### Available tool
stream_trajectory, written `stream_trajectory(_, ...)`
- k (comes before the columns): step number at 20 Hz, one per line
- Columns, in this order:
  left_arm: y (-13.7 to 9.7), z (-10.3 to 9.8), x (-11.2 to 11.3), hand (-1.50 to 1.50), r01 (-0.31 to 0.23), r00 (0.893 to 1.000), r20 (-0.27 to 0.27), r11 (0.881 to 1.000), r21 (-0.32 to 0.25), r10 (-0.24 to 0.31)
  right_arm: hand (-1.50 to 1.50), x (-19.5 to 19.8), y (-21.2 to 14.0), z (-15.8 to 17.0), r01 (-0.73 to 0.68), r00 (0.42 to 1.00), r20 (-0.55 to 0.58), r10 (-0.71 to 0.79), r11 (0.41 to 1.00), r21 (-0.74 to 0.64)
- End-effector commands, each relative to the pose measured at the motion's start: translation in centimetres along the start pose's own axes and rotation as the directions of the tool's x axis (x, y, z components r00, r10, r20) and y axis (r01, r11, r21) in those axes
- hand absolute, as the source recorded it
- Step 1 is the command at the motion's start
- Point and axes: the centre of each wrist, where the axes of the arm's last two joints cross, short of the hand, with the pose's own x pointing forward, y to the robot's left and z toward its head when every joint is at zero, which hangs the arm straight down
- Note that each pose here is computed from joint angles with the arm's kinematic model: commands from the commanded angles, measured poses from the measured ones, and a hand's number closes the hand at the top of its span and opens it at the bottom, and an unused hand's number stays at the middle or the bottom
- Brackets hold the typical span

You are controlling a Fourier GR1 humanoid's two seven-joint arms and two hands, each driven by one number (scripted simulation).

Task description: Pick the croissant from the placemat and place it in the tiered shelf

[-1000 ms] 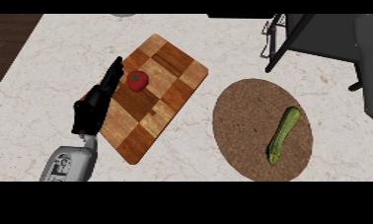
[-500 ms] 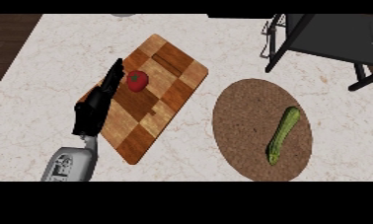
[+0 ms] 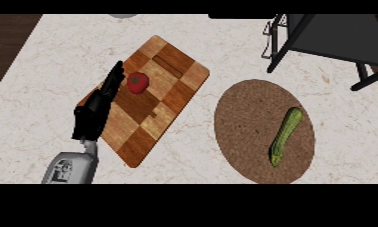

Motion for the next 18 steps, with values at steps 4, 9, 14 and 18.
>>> stream_trajectory(4,1.1,0.7,-1.1,0.0,0.002,1.0,0.001,1.0,-0.002,-0.002,-1.5,1.9,-2.4,-0.6,0.171,0.985,-0.026,-0.17,0.984,0.045)
stream_trajectory(9,0.6,1.0,-0.2,0.0,0.008,1.0,0.0,1.0,0.003,-0.008,-1.5,1.1,-2.7,-1.1,0.232,0.973,-0.035,-0.23,0.969,0.079)
stream_trajectory(14,0.7,0.1,-0.9,0.0,-0.012,1.0,-0.013,1.0,0.025,0.013,-1.5,4.1,-6.7,-2.6,0.402,0.912,-0.074,-0.404,0.915,-0.042)
stream_trajectory(18,-0.8,0.2,0.4,0.0,-0.005,1.0,-0.023,1.0,0.018,0.006,-1.5,2.8,-10.1,-4.8,0.463,0.867,-0.107,-0.486,0.867,-0.183)
